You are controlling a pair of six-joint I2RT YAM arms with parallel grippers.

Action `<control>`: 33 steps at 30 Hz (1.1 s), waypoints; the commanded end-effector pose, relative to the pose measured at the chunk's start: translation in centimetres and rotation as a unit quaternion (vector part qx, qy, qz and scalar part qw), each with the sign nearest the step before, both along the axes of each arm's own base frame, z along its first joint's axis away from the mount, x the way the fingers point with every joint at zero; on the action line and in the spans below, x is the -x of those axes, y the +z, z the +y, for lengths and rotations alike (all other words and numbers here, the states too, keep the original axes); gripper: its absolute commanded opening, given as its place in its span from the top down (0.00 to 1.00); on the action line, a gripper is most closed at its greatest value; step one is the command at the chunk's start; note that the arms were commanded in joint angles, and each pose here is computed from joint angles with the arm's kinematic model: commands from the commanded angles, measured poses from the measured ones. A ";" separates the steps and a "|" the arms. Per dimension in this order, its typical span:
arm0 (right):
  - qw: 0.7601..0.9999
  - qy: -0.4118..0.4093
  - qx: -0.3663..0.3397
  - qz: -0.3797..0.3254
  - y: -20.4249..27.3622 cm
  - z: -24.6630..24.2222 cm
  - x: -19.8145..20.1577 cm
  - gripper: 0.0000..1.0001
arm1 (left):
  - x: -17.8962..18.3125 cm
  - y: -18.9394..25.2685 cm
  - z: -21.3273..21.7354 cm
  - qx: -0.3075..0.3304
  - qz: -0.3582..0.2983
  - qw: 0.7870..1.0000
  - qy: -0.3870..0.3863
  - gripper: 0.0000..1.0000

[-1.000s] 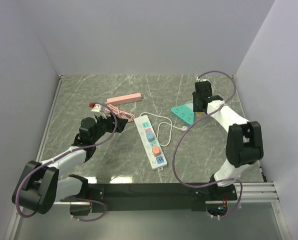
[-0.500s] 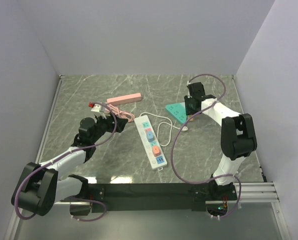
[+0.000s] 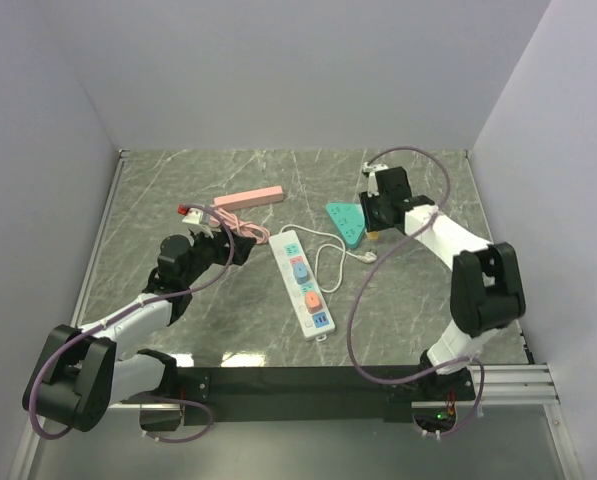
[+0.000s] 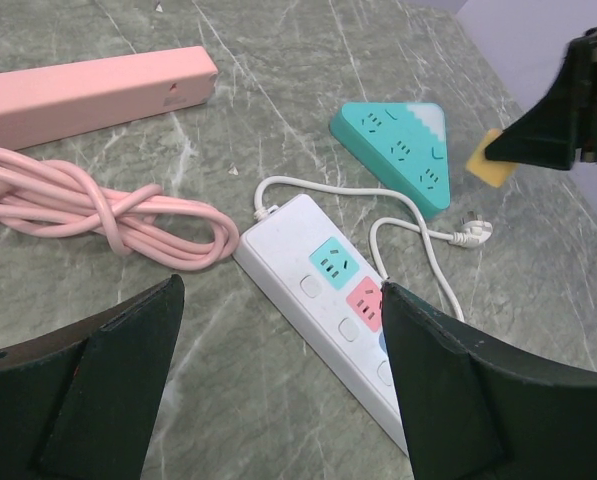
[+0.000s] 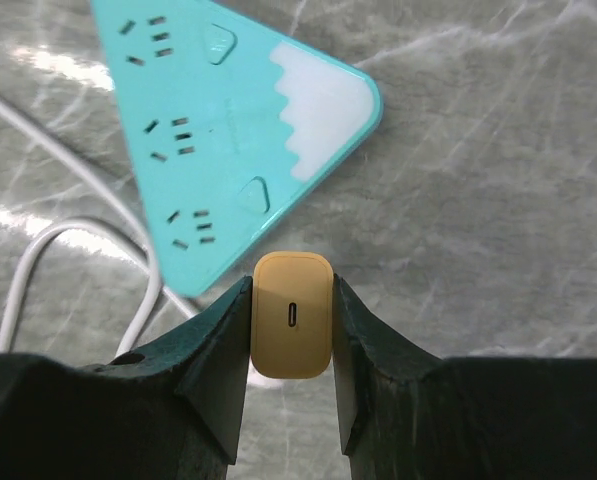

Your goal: Insert the plug

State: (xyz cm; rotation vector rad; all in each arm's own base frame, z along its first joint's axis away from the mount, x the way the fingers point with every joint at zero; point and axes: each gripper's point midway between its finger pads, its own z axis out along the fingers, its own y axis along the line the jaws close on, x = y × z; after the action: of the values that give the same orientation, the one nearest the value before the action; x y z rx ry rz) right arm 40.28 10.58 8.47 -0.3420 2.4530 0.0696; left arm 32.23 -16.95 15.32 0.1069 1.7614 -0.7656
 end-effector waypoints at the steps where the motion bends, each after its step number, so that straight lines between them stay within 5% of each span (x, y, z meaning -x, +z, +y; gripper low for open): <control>1: 0.992 0.033 -0.032 -0.117 5.8 1.0 -1.6 1.00 | 0.2 0.8 -0.3 -0.001 -0.024 1.000 -0.012 0.14; 11: 0.983 0.079 -0.058 -0.154 6.4 3.1 -3.9 1.00 | 0.3 0.6 -0.1 -0.003 -0.023 1.000 -0.008 0.14; 33: 0.989 0.099 -0.034 -0.105 5.1 3.2 -4.3 1.00 | 0.1 0.0 -0.4 -0.006 -0.016 1.000 -0.014 0.15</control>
State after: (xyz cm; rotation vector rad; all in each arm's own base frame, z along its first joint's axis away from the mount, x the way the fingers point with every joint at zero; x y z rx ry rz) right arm 43.20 13.47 11.48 -0.5068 2.2602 0.1995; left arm 31.97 -16.84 13.98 0.1161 1.7936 -0.7530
